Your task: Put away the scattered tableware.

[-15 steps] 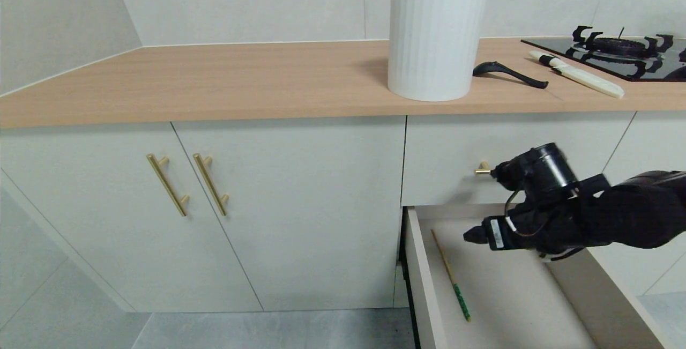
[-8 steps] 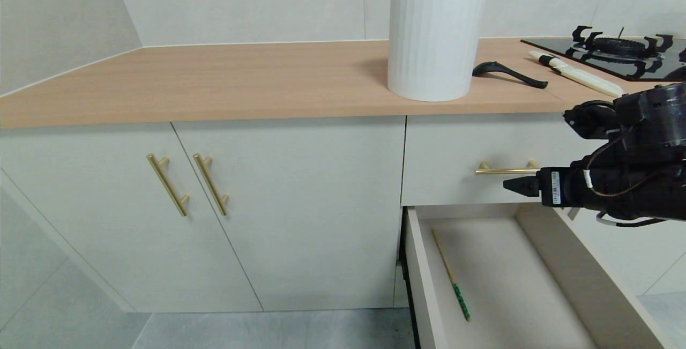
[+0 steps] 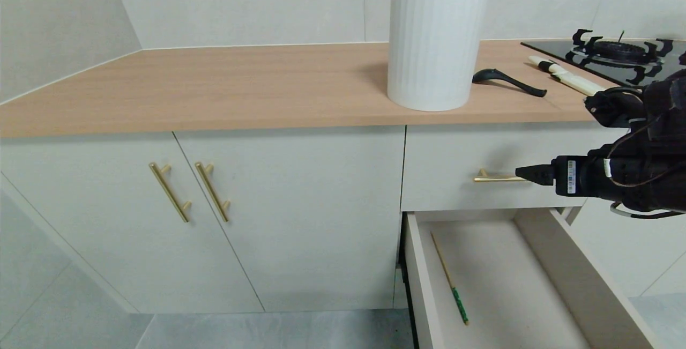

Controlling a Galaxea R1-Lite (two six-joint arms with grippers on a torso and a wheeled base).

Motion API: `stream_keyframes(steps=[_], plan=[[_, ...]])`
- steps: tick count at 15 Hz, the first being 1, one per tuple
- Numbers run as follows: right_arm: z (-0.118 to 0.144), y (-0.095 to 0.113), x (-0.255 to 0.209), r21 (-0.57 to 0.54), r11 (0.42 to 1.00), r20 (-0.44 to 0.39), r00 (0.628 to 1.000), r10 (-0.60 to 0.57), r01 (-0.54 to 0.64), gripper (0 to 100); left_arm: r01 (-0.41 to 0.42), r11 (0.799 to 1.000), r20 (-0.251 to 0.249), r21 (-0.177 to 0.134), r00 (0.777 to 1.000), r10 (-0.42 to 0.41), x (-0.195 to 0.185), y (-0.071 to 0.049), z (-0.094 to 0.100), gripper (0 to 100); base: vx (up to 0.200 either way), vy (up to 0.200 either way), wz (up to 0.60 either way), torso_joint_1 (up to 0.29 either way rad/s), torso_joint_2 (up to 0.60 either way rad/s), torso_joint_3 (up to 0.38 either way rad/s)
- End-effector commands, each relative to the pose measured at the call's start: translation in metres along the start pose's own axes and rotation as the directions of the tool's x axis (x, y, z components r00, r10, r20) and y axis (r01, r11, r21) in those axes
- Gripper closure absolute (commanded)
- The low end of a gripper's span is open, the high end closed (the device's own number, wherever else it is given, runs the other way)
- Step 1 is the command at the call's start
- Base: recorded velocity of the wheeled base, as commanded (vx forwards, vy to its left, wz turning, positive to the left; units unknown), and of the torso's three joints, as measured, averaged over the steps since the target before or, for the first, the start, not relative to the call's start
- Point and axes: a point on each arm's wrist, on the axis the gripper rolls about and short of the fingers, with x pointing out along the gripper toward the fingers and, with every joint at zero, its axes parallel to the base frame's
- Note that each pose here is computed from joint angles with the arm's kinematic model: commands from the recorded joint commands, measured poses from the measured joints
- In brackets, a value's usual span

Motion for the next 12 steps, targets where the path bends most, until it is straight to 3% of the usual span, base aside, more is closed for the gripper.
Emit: stream_keyframes(steps=[1, 12], plan=[[0.0006, -0.0001, -0.0007, 0.001, 1.0, 0.004, 1.0, 0.001, -0.001, 0, 0.0, 1.0, 0.0, 0.0, 1.0, 0.0, 0.0, 0.0, 0.0, 0, 0.0, 0.0, 0.0, 0.198, -0.42, -0.295], [-0.0022, -0.0003, 0.0029, -0.008, 1.0, 0.027, 1.0, 0.004, -0.004, 0, 0.0, 1.0, 0.0, 0.0, 1.0, 0.0, 0.0, 0.0, 0.0, 0, 0.0, 0.0, 0.0, 0.186, -0.5, -0.289]])
